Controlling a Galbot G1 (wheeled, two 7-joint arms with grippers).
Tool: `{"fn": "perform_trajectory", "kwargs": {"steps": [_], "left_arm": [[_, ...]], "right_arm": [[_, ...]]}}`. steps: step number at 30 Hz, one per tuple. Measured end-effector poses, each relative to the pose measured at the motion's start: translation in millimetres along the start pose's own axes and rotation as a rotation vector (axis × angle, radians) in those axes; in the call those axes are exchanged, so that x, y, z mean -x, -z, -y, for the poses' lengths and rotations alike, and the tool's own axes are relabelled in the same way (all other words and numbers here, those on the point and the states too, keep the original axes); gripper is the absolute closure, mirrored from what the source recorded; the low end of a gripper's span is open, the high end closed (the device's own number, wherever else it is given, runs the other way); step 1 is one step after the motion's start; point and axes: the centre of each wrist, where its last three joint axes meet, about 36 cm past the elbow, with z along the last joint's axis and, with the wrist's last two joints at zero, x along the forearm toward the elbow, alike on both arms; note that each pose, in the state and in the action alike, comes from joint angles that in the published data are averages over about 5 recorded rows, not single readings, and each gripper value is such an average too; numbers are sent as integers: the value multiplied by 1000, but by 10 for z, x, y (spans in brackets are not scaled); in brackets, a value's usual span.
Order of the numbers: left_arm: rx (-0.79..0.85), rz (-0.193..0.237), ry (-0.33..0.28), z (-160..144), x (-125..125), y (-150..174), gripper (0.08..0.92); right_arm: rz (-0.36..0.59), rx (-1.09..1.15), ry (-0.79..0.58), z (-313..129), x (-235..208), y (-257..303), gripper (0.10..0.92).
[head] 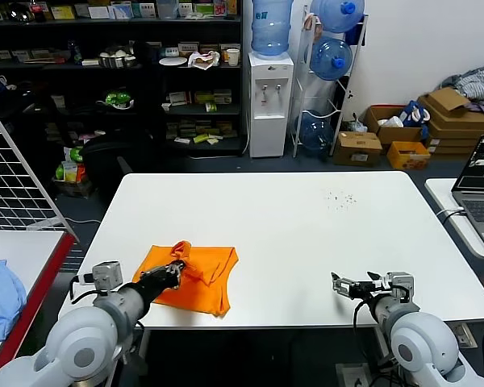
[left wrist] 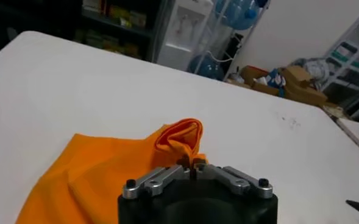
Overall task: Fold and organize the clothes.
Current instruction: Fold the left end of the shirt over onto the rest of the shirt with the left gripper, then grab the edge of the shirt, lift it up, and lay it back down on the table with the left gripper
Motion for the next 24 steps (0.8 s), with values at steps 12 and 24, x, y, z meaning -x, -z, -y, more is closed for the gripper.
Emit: {"fn": "perform_trajectory", "kwargs": {"steps": [12, 24], "left_arm": [[-5, 12, -4, 19, 364, -92, 775], [-12, 21, -27, 47, 282, -34, 429]], "right_arm": [[-5, 6, 3, -10, 35, -12, 101], [-8, 4, 3, -9, 65, -12, 101]]}}
